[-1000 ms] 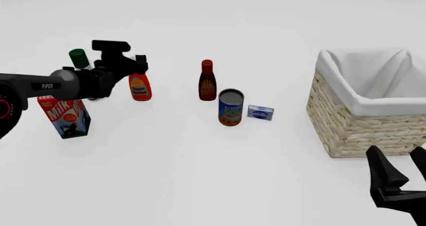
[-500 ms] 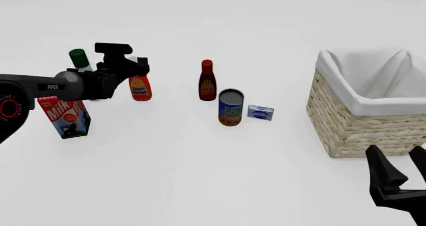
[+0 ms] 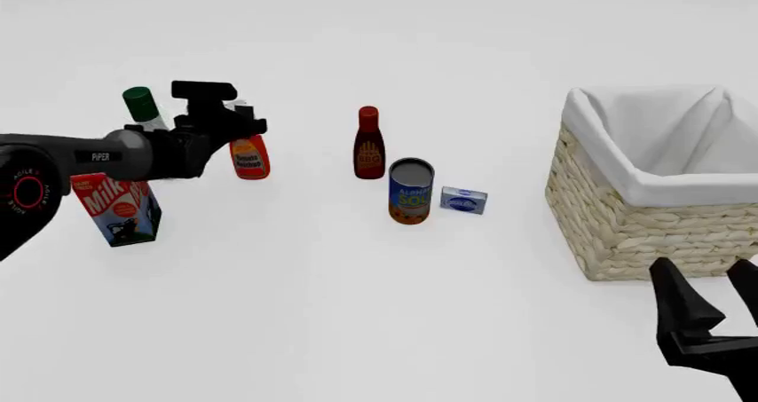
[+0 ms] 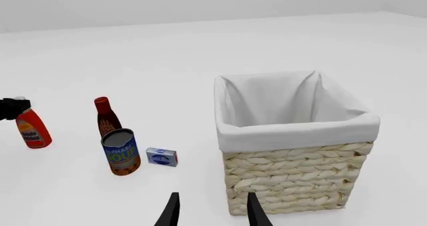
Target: Pick the ketchup and place it in the basket.
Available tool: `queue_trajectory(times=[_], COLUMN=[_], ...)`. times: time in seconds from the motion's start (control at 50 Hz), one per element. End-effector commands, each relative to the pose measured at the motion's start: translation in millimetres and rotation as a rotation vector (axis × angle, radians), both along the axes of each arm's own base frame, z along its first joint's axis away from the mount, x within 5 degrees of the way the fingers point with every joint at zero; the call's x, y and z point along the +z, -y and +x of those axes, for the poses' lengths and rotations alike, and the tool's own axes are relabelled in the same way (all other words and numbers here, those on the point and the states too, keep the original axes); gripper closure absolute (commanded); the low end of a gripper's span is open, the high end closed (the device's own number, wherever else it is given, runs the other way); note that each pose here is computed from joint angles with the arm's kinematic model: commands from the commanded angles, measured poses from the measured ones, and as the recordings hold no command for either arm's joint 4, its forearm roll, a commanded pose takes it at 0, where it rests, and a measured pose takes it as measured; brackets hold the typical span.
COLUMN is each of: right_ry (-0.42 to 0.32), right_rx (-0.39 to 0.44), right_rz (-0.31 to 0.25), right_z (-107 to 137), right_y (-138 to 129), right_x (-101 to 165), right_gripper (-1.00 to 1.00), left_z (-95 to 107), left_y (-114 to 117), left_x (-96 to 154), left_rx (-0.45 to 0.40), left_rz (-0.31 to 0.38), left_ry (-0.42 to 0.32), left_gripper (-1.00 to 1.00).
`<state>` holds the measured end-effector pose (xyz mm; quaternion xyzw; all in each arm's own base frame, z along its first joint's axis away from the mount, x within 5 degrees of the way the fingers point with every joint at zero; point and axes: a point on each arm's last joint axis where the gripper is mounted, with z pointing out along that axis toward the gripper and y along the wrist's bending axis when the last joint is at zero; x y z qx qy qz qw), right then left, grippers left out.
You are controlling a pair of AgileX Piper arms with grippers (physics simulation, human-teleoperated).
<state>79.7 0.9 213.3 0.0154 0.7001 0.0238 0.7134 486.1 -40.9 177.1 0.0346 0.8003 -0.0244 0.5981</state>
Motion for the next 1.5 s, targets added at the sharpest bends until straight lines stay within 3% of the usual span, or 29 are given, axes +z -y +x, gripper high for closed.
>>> queue_trajectory(times=[0.02, 0.3, 0.92, 1.18, 1.4, 1.44, 1.5], right_ry=[0.001, 0.002, 0.028, 0.046, 0.053, 0.064, 0.078], right_rx=[0.000, 0.000, -0.003, -0.008, -0.014, -0.004, -0.013], right_rz=[0.000, 0.001, 0.004, 0.005, -0.007, -0.055, -0.060], right_z=[-0.9, -1.1, -10.5, -16.8, -18.4, -20.3, -23.1], right_y=[0.0, 0.0, 0.4, 0.7, 1.1, 0.3, 0.8], right_x=[0.0, 0.1, 0.6, 0.6, 0.5, 0.8, 1.2], right_gripper=[-1.00, -1.00, -1.00, -1.00, -1.00, -1.00, -1.00], left_z=[-0.8, -5.8, -56.3, -80.4, -106.5, -111.8, -116.9], left_y=[0.2, 1.7, 2.2, 3.3, 6.1, 5.3, 4.3], left_x=[-1.8, 2.1, 62.0, 93.5, 112.6, 117.0, 118.5], left_rx=[0.002, -0.001, -0.019, -0.038, -0.055, -0.056, -0.060], left_rz=[-0.008, -0.010, 0.004, 0.044, 0.054, 0.062, 0.083], left_ry=[-0.003, -0.004, 0.063, 0.095, 0.106, 0.110, 0.116], left_gripper=[1.00, 1.00, 1.00, 1.00, 1.00, 1.00, 1.00])
